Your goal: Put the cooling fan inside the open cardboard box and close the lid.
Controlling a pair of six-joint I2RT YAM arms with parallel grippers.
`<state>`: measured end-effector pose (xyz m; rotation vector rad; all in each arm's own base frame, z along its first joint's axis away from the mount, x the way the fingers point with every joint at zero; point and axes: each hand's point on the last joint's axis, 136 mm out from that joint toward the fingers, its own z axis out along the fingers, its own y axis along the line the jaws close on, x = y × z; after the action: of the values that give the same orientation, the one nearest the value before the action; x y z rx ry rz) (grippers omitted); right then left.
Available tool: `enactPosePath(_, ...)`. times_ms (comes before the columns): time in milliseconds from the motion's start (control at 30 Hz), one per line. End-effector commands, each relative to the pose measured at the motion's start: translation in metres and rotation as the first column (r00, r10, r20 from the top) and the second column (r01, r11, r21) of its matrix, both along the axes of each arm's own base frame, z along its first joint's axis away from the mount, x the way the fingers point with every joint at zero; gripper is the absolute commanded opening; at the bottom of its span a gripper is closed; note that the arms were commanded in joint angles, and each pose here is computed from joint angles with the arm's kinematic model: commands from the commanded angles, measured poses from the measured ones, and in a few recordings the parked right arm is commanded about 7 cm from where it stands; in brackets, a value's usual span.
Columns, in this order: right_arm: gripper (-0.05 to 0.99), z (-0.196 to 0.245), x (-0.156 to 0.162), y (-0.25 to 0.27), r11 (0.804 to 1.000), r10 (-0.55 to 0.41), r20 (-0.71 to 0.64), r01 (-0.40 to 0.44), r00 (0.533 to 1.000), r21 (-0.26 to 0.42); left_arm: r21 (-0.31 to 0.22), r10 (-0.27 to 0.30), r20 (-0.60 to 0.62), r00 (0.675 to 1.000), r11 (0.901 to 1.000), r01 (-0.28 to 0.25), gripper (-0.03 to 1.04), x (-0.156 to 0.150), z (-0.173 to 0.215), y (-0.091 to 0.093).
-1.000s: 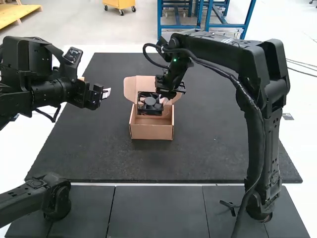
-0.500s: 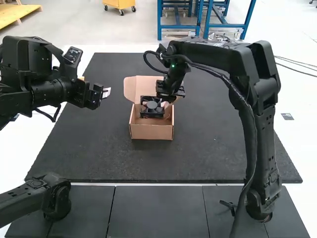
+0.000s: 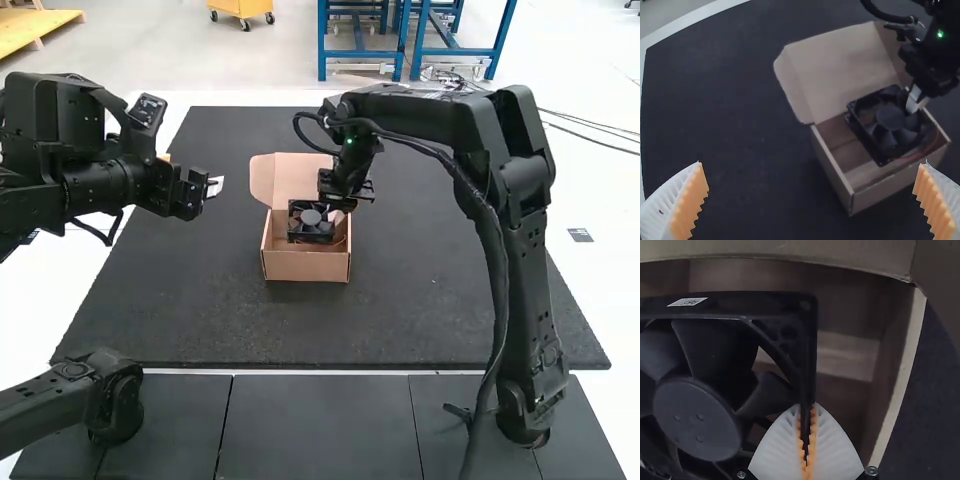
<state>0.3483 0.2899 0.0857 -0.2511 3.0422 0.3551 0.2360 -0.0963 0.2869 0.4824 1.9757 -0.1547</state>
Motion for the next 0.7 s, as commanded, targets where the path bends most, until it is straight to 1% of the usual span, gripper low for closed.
enactPosePath(0,-0.02,0.005,0.002,0.008,0.999,0.030,0.011,-0.030,0.999,0.022,-0.007,0.001,0.033,0.999,1.0000,-0.001,0.97,-0.002,0.009,0.001)
enactPosePath(333,-0.02,-0.009,0.002,0.013,0.999,0.051,0.000,-0.051,0.999,0.012,-0.006,0.001,0.031,1.000,1.0000,-0.001,0.97,-0.002,0.008,0.001)
enactPosePath(467,-0.02,-0.012,0.000,0.017,0.997,0.071,-0.004,-0.071,0.997,0.019,-0.007,0.001,0.032,0.999,1.0000,-0.001,0.97,-0.002,0.008,0.001)
enactPosePath(667,-0.02,-0.017,-0.001,0.020,0.997,0.080,-0.014,-0.080,0.997,0.022,-0.009,0.001,0.036,0.999,1.0000,-0.001,0.97,-0.001,0.009,0.001)
